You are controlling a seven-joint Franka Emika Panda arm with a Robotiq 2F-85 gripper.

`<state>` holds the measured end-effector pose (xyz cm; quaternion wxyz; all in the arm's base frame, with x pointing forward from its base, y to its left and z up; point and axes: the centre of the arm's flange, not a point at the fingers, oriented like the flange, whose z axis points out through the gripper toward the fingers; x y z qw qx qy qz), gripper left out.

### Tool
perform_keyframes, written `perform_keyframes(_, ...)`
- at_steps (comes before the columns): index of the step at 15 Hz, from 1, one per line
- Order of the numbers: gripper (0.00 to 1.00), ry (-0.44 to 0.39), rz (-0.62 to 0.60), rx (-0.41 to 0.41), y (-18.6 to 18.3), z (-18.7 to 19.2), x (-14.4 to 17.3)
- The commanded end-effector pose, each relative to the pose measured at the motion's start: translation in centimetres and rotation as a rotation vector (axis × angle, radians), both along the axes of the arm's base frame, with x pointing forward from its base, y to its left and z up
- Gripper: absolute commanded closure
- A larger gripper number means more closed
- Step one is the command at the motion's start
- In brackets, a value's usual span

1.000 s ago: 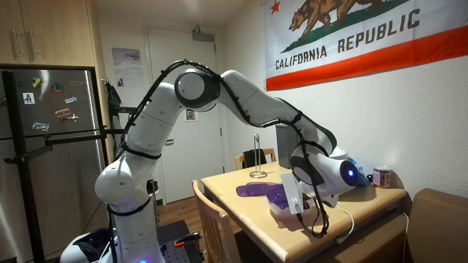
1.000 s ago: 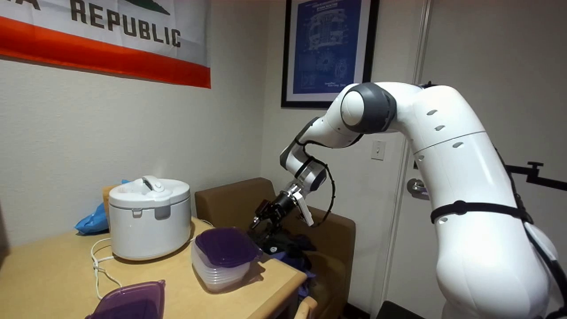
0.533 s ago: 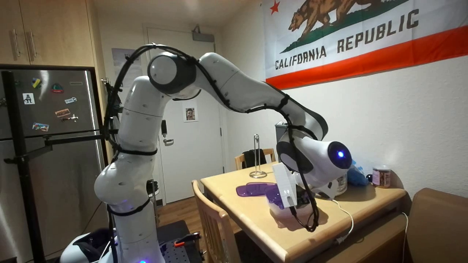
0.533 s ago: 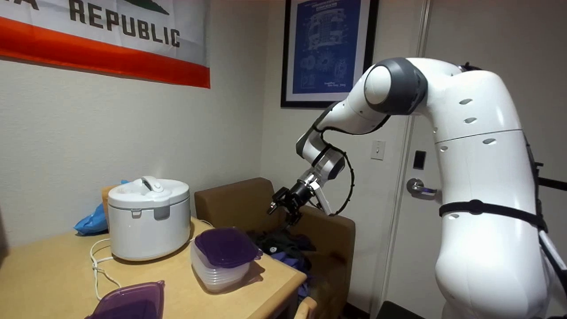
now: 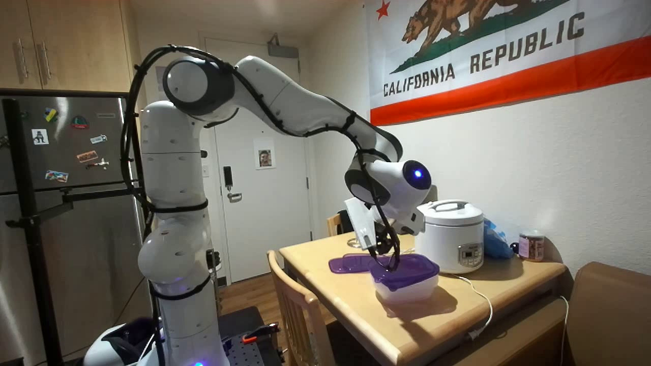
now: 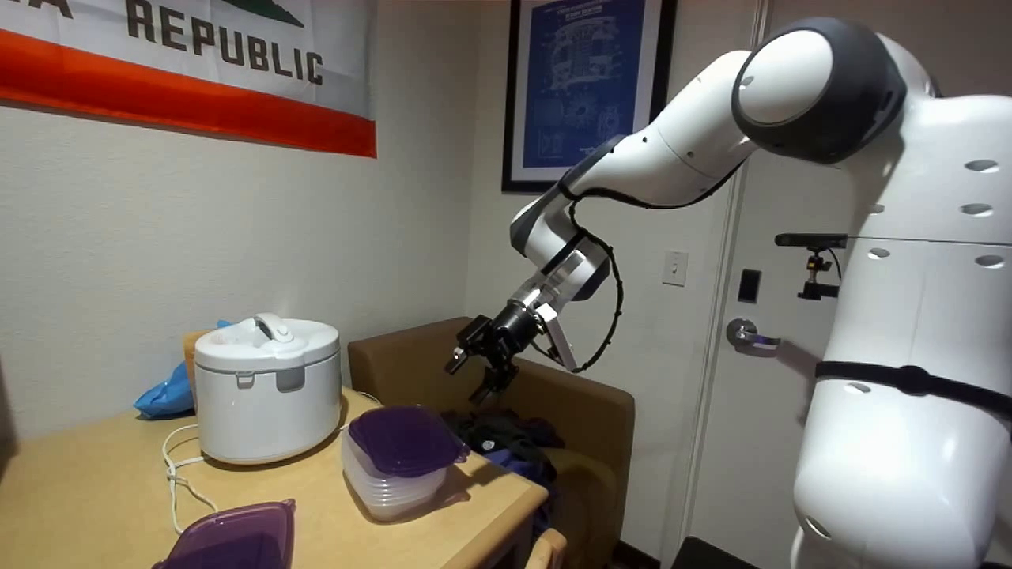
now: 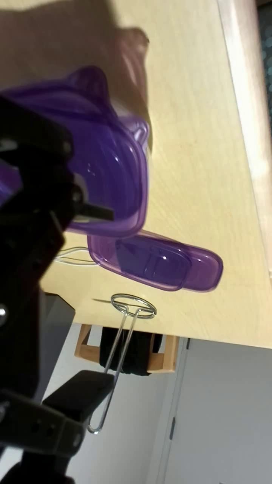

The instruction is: Pick up two purple lids from the table and put them on top of the lunch box

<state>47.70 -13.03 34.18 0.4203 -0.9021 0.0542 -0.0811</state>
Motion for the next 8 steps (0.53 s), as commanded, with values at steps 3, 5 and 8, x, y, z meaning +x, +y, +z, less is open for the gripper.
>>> perform_keyframes(3,0.00,0.043,0.072,-0.039,7.0,1.6,0.5)
perform_keyframes(5,0.00,0.065,0.101,-0.044,8.7,1.1,1.4)
perform_keyframes(8,0.00,0.074,0.140,-0.070,11.0,0.2,2.5)
